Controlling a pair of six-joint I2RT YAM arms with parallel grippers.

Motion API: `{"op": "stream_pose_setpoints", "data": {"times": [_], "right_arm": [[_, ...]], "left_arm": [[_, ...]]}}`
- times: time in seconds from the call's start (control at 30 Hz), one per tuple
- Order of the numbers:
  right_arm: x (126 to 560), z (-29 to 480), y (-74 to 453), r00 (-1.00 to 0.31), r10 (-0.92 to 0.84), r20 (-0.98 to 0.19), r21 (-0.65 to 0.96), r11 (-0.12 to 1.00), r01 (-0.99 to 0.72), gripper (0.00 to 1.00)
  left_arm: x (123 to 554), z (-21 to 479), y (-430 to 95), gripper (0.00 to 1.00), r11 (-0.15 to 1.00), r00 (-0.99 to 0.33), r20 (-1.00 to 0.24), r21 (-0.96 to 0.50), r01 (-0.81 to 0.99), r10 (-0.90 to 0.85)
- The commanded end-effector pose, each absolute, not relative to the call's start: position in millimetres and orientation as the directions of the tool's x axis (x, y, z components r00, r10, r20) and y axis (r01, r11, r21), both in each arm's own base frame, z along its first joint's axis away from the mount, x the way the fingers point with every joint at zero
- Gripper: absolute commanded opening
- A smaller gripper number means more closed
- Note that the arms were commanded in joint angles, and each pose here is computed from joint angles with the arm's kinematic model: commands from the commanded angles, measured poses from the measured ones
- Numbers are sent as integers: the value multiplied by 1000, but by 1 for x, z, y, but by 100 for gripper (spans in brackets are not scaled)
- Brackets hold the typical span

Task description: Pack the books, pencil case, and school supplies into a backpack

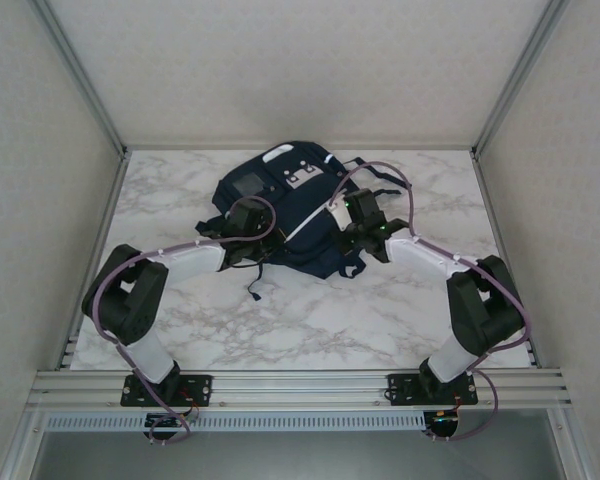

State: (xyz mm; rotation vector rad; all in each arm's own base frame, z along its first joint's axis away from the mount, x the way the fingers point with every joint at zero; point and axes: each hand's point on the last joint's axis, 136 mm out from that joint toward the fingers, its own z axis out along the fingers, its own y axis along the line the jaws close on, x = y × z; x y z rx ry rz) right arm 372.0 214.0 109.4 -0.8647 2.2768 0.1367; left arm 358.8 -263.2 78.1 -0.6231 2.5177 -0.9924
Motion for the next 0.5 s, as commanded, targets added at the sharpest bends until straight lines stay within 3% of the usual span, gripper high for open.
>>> {"op": "stream_pose_setpoints", "data": {"times": [0.0,0.27,0.47], "right_arm": [[395,103,162,-592,-598,-541,-274,790,-548,0],[438,103,153,-585,-595,-551,-292,794,-533,0],[429,102,170,-587,-567,-578,-192,794,-578,0]], "left_arm": [[332,31,-209,0,752,-843,-130,-537,-382,-521],[332,36,-177,0,778,-847,-146,-498,-384,-511],[352,53,-130,0,796,-812,-228,-455,-399,-537]]}}
